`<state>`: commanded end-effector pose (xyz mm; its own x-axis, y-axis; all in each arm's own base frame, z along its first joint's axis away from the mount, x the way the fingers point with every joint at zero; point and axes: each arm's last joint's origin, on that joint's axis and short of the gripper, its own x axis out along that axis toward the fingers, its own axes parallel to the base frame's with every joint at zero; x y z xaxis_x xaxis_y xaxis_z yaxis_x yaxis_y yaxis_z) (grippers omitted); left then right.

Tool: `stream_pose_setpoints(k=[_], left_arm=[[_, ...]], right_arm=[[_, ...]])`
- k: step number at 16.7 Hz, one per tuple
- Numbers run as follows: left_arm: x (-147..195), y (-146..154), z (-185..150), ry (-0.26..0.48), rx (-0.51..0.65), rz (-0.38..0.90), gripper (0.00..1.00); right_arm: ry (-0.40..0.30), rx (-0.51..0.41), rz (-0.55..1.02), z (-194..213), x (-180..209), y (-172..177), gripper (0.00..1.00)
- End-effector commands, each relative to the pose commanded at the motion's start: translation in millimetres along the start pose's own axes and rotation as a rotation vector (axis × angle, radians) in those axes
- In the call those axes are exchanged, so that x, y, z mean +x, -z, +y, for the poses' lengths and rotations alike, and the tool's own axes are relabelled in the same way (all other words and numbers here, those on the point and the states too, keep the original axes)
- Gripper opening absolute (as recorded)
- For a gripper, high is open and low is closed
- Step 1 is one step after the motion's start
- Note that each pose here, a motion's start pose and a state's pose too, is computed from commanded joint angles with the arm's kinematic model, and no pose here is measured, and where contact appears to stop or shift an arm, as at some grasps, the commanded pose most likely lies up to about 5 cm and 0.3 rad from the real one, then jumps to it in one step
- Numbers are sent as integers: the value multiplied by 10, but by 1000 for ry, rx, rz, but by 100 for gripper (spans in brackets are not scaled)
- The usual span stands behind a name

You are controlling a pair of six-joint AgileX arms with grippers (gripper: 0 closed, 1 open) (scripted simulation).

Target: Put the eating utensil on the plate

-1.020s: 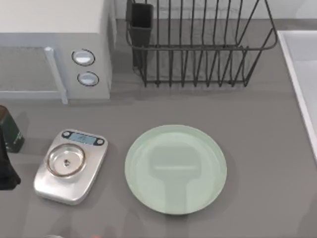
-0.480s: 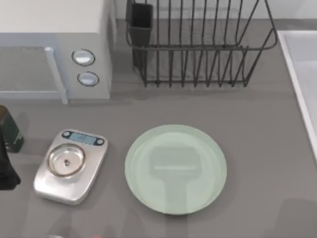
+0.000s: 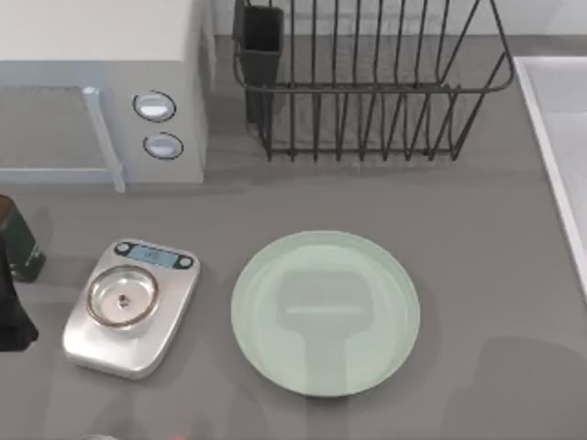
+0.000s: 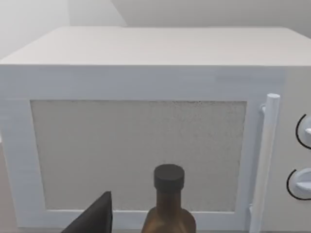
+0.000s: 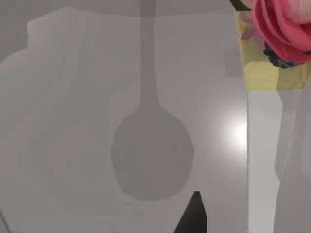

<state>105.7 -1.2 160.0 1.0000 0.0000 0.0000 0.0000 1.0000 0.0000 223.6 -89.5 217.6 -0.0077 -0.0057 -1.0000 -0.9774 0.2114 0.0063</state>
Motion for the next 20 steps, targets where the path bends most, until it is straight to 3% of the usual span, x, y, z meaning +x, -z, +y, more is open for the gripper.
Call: stream_pose_setpoints(k=[2, 5, 11, 16, 20], left_arm=[[0, 0, 0, 0, 0, 0, 100], [0, 0, 0, 0, 0, 0, 100], [0, 0, 0, 0, 0, 0, 100], [0, 0, 0, 0, 0, 0, 100], [0, 0, 0, 0, 0, 0, 100]], right_arm=[[-1, -213, 0, -169, -27, -170, 0], [-12, -641, -4, -441, -35, -556, 0], [-58, -1742, -49, -743, 122, -1762, 0], [-42, -2574, -69, -548, 265, -2885, 0], [4, -3062, -34, -207, 315, -3578, 0]])
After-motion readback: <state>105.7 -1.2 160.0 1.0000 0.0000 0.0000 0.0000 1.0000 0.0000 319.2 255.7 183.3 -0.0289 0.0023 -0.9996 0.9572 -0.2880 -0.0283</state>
